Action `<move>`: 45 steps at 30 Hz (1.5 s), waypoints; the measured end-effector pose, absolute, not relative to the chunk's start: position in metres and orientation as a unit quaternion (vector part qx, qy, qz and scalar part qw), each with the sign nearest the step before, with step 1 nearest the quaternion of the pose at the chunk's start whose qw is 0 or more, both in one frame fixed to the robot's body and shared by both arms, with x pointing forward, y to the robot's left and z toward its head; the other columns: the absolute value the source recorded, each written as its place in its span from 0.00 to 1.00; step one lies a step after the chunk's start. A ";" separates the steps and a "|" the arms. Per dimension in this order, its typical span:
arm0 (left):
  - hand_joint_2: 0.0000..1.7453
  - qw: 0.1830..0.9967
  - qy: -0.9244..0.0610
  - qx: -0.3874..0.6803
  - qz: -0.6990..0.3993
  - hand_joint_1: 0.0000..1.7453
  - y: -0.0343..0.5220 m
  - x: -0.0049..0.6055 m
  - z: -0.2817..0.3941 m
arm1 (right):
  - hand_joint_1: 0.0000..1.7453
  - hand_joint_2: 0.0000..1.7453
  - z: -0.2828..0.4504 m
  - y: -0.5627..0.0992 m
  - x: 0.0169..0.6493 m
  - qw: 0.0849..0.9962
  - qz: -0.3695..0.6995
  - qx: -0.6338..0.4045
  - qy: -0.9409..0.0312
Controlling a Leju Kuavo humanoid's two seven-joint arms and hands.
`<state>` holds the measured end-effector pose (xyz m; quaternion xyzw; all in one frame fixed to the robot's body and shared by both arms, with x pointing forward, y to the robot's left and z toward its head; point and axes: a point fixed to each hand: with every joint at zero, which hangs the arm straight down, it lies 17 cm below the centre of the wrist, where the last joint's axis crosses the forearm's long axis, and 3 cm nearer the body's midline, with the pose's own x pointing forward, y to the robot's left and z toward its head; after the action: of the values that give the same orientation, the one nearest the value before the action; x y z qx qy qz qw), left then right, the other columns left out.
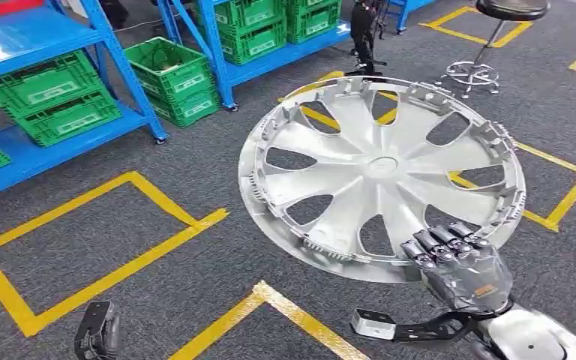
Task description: Take the parts from the cabinet and place them on the table.
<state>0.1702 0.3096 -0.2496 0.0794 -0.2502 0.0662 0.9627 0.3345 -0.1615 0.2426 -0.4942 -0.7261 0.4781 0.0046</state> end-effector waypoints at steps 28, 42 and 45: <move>0.00 0.971 -0.225 0.066 0.042 0.00 0.306 0.153 -0.255 | 1.00 1.00 0.243 -0.151 0.333 0.007 0.469 -0.487 -0.737; 0.00 0.972 -0.222 0.071 0.040 0.00 0.310 0.150 -0.256 | 1.00 1.00 0.243 -0.146 0.333 0.007 0.467 -0.483 -0.740; 0.00 0.973 -0.218 0.069 0.041 0.00 0.309 0.149 -0.256 | 1.00 1.00 0.241 -0.145 0.333 0.009 0.469 -0.482 -0.741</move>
<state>0.1495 0.3088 -0.2563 0.0690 -0.2181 0.0408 0.9726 0.3328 -0.1453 0.2409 -0.4816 -0.7406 0.4685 0.0095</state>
